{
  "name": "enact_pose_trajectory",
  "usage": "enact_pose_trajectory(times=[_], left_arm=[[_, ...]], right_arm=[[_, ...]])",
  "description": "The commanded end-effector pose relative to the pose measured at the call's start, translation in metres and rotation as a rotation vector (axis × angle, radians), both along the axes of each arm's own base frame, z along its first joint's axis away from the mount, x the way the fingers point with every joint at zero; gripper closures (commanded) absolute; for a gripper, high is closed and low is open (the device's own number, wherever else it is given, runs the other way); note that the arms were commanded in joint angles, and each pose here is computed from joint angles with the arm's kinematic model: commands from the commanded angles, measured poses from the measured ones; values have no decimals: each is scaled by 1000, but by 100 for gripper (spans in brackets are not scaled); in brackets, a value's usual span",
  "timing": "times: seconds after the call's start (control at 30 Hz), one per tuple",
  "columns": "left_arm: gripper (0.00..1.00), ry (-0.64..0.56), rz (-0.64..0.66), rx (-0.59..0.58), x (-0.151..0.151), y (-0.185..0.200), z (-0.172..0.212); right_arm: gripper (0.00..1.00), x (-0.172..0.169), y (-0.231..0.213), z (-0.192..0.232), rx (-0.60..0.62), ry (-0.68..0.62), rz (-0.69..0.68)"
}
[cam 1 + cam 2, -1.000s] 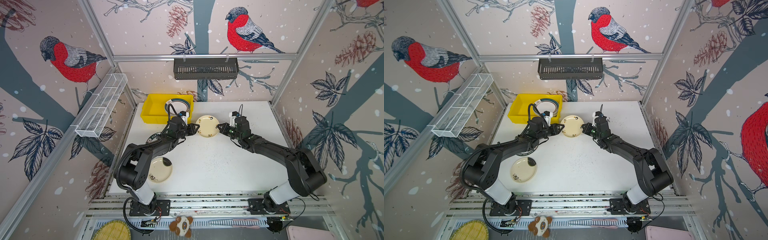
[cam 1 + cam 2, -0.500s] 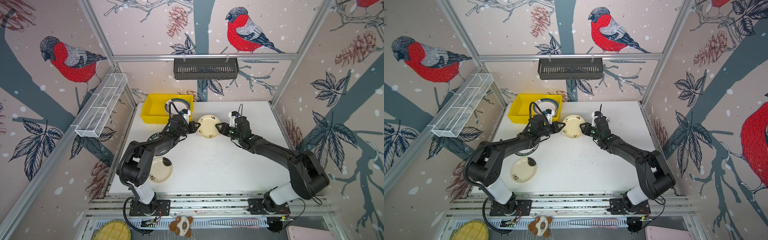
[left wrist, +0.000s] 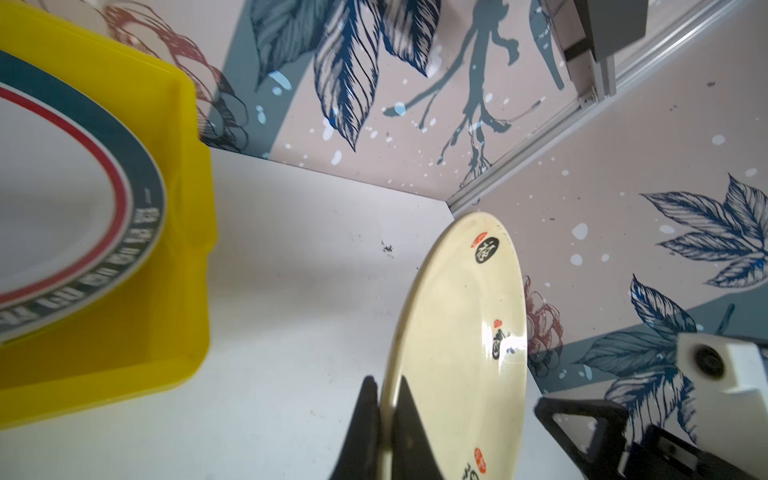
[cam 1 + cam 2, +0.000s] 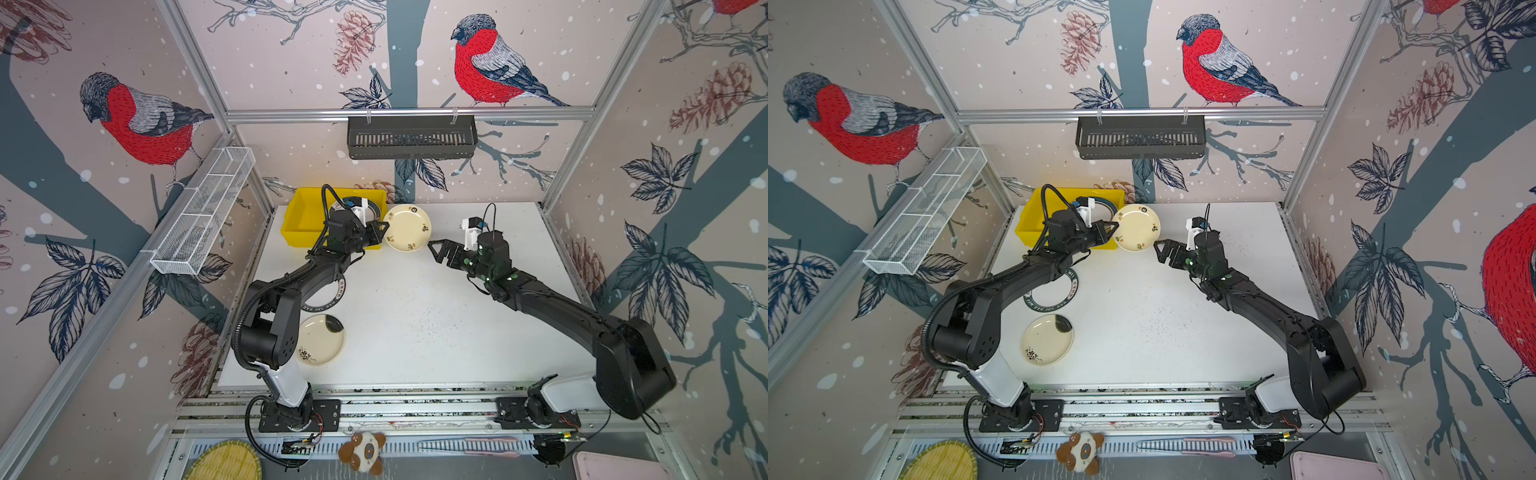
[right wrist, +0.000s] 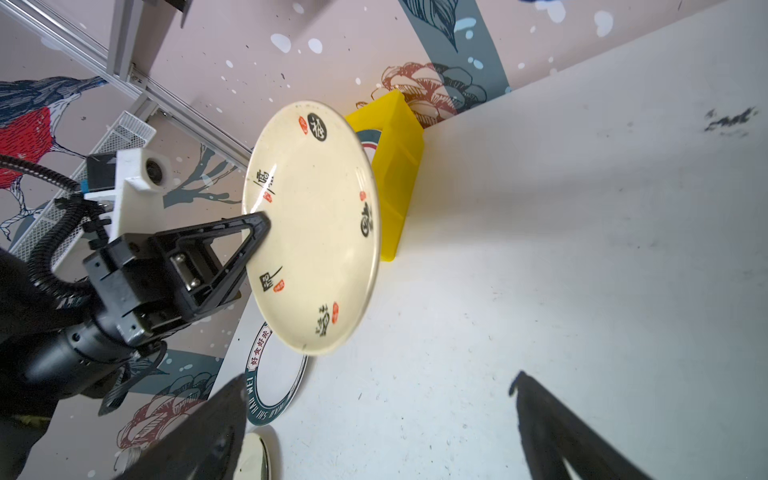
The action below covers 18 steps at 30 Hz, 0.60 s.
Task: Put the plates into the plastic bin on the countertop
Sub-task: 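Carry the cream plate to the bin with the left gripper while the right withdraws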
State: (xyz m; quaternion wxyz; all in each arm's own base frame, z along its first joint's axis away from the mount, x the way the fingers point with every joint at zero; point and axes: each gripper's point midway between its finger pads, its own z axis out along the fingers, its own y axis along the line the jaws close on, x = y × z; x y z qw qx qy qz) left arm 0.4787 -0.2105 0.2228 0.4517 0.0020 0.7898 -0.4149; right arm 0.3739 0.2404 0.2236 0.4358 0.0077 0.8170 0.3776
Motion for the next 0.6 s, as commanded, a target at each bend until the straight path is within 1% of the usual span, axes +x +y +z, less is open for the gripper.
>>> enact_pose_trajectory(times=[0.0,0.13,0.27,0.43,0.57], left_arm=[[100,-42,94,-21,21,32,14],[100,-44,199,-8,46,75,15],[100,-39,305,55,71,114,9],[100,2,392,190,102,144,-8],[100,39,412,230,118,156,-25]], right_arm=[[1,0,-15,8,-56,-41,-50],[1,-4,-28,8,-75,-51,-87],[1,-10,-35,-4,-86,-30,-101],[1,-15,-39,-21,-71,16,-101],[1,-18,-43,-27,-69,33,-111]])
